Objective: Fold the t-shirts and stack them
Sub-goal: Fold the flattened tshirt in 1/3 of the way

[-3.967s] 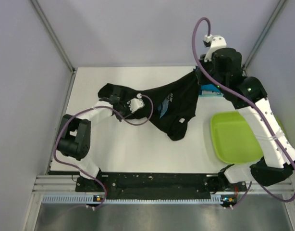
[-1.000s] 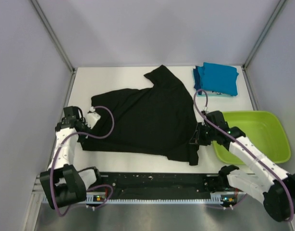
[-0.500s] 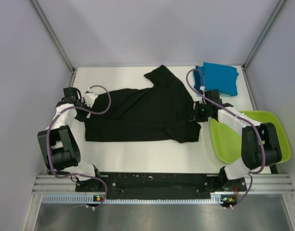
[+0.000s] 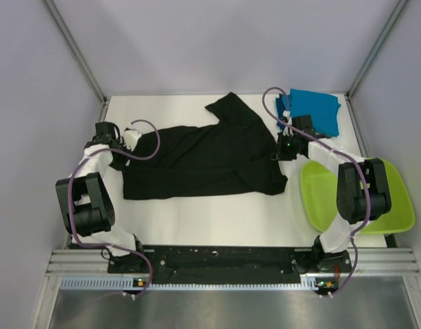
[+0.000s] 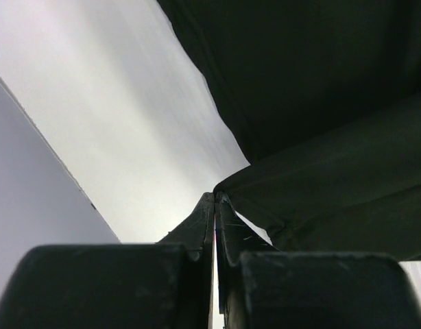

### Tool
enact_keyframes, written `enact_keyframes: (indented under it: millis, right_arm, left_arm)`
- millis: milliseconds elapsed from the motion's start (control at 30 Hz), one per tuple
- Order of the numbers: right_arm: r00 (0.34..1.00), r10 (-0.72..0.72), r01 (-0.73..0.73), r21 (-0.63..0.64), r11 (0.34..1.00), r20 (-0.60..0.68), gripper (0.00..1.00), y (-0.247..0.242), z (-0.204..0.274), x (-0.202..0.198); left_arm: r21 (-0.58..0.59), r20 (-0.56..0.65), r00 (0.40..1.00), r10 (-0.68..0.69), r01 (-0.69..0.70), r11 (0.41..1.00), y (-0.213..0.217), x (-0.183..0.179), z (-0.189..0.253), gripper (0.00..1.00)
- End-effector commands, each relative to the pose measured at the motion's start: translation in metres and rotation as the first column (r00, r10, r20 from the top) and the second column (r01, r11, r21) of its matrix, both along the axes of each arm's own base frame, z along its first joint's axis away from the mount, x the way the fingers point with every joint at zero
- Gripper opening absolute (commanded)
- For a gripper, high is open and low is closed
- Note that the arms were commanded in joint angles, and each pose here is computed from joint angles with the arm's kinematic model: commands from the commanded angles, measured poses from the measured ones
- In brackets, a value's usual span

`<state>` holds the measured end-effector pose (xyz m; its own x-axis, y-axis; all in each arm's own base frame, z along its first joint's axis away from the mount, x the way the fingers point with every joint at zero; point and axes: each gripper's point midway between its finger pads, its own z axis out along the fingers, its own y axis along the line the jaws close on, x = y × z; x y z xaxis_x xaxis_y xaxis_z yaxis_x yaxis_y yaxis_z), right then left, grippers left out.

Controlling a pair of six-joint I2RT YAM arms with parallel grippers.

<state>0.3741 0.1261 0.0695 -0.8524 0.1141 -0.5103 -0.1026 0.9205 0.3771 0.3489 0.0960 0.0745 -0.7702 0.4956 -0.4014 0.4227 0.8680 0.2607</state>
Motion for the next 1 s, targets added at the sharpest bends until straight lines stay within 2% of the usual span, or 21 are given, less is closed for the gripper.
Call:
enact_keyframes:
  millis: [0,167,200,267,333,400,467,567,700,733,833,967]
  right_arm:
    - [0.998,-0.004,0.008,-0.060,0.998,0.068,0.00,-0.009,0.007,0.031]
    - [0.996,-0.016,0.025,-0.102,0.994,0.088,0.00,-0.015,0.008,0.042]
    - [0.995,-0.019,0.030,-0.111,0.993,0.093,0.05,-0.017,0.010,0.045]
    - [0.996,-0.033,0.044,-0.139,0.989,0.081,0.28,-0.022,0.012,0.046]
    - [0.995,-0.064,0.077,-0.177,0.981,0.077,0.41,-0.029,0.024,0.043]
    - [0.990,-0.098,0.120,-0.229,0.966,0.103,0.55,-0.035,0.042,0.033]
    - [0.983,-0.152,0.174,-0.269,0.947,0.099,0.61,-0.045,0.053,0.014]
    - [0.980,-0.191,0.199,-0.301,0.933,0.056,0.66,-0.047,0.049,-0.024]
    - [0.976,-0.200,0.163,-0.318,0.934,-0.088,0.66,-0.040,0.015,-0.073]
    - [0.975,-0.198,0.157,-0.315,0.936,-0.100,0.66,-0.036,0.010,-0.080]
    - [0.973,-0.196,0.151,-0.308,0.939,-0.122,0.66,-0.033,-0.005,-0.089]
    - [0.975,-0.153,0.113,-0.231,0.966,-0.164,0.66,-0.015,-0.035,-0.088]
  left_arm:
    - [0.025,0.046,0.996,0.072,-0.073,0.997,0.012,0.016,0.002,0.00]
    - [-0.010,0.086,0.992,0.097,-0.096,0.995,0.011,0.034,0.007,0.02]
    - [-0.013,0.093,0.991,0.100,-0.099,0.995,0.011,0.037,0.008,0.16]
    - [-0.012,0.104,0.989,0.107,-0.107,0.994,0.013,0.045,0.013,0.40]
    - [-0.009,0.114,0.986,0.124,-0.124,0.992,0.016,0.051,0.023,0.47]
    - [-0.024,0.149,0.983,0.111,-0.108,0.994,0.011,0.051,0.046,0.49]
    - [-0.030,0.170,0.985,0.030,-0.025,0.999,-0.004,0.040,0.059,0.50]
    - [0.005,0.101,0.970,-0.219,0.220,0.976,-0.045,-0.001,0.043,0.45]
    - [0.053,-0.032,0.868,-0.495,0.496,0.866,-0.076,-0.060,0.001,0.47]
    - [0.059,-0.044,0.847,-0.530,0.532,0.845,-0.079,-0.068,-0.007,0.51]
    - [0.086,-0.053,0.850,-0.524,0.527,0.846,-0.074,-0.069,-0.022,0.56]
    - [0.165,-0.026,0.859,-0.512,0.508,0.845,-0.063,-0.052,-0.040,0.58]
